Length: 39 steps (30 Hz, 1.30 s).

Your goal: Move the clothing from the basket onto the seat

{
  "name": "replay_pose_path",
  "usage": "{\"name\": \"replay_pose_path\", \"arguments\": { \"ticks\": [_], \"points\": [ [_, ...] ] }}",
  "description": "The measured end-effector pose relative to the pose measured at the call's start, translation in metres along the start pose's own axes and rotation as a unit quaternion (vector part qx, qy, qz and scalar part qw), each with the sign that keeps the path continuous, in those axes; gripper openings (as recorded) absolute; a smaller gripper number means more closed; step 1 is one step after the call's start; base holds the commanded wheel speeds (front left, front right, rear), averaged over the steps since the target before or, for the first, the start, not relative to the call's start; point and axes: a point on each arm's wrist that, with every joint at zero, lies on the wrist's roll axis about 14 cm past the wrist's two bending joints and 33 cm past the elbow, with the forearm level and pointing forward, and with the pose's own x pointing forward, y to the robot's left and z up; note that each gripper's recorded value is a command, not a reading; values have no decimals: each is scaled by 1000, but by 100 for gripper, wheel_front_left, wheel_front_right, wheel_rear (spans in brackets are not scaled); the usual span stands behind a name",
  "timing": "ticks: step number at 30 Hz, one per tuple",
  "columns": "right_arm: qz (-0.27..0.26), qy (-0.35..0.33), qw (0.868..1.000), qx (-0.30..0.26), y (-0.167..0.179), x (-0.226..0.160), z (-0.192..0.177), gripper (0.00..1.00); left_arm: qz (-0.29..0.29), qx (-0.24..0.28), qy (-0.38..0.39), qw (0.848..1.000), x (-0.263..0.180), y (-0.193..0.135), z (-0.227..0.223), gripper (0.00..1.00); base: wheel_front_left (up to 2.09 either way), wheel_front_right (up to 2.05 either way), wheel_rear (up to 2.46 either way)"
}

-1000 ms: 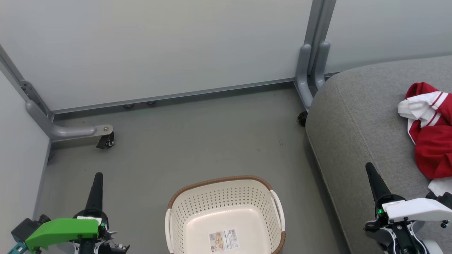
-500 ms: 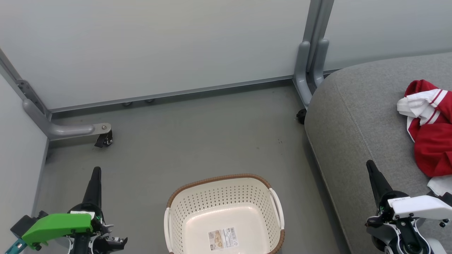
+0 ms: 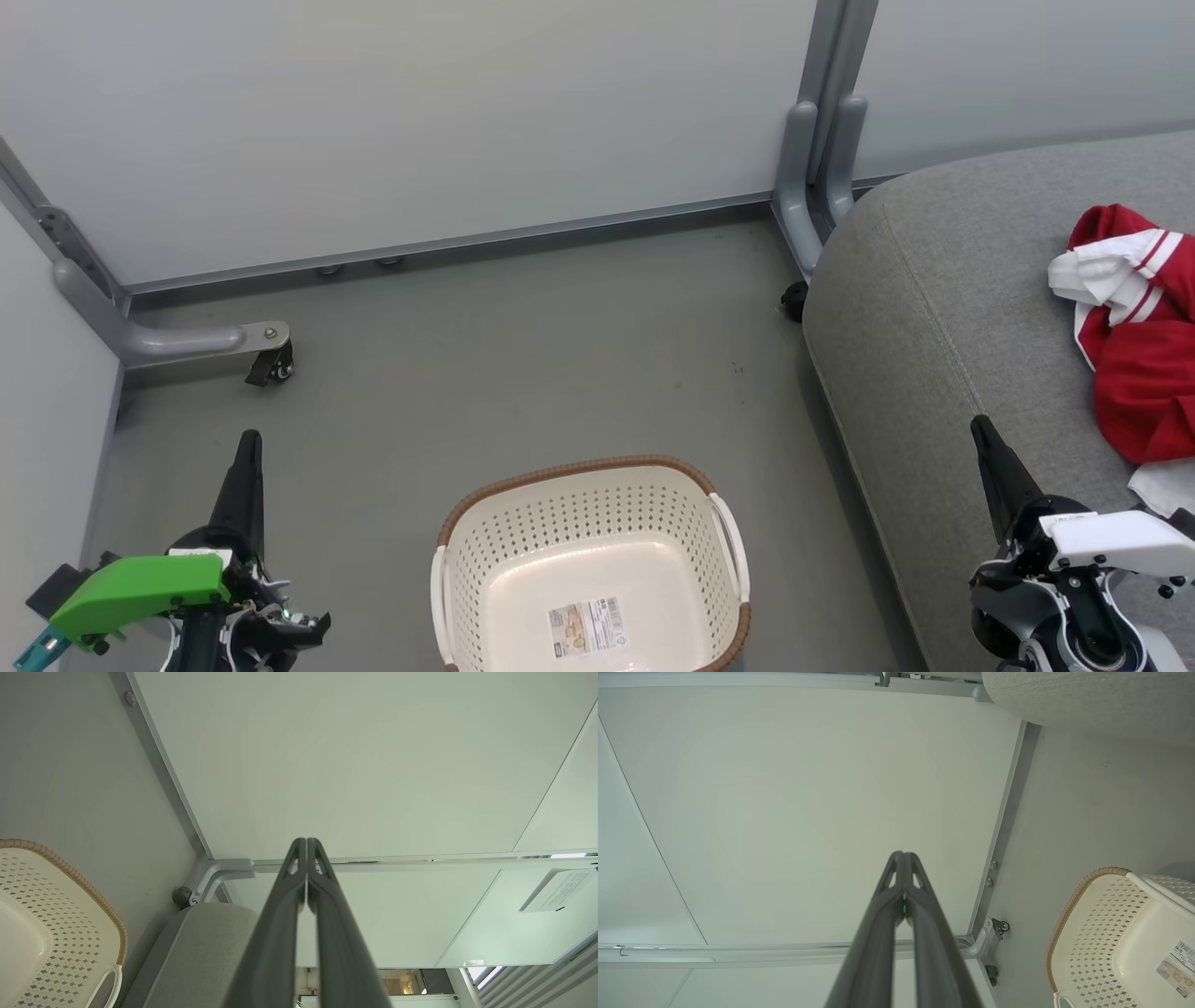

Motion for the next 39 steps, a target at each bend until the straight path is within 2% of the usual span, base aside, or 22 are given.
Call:
{"name": "replay_pose_path", "arguments": {
  "ticks": [39],
  "points": [
    [0,-1,1000,7,0,0,1,0,-3,-7,0,1000,1,-2,1,0,0,0,0]
  ]
}}
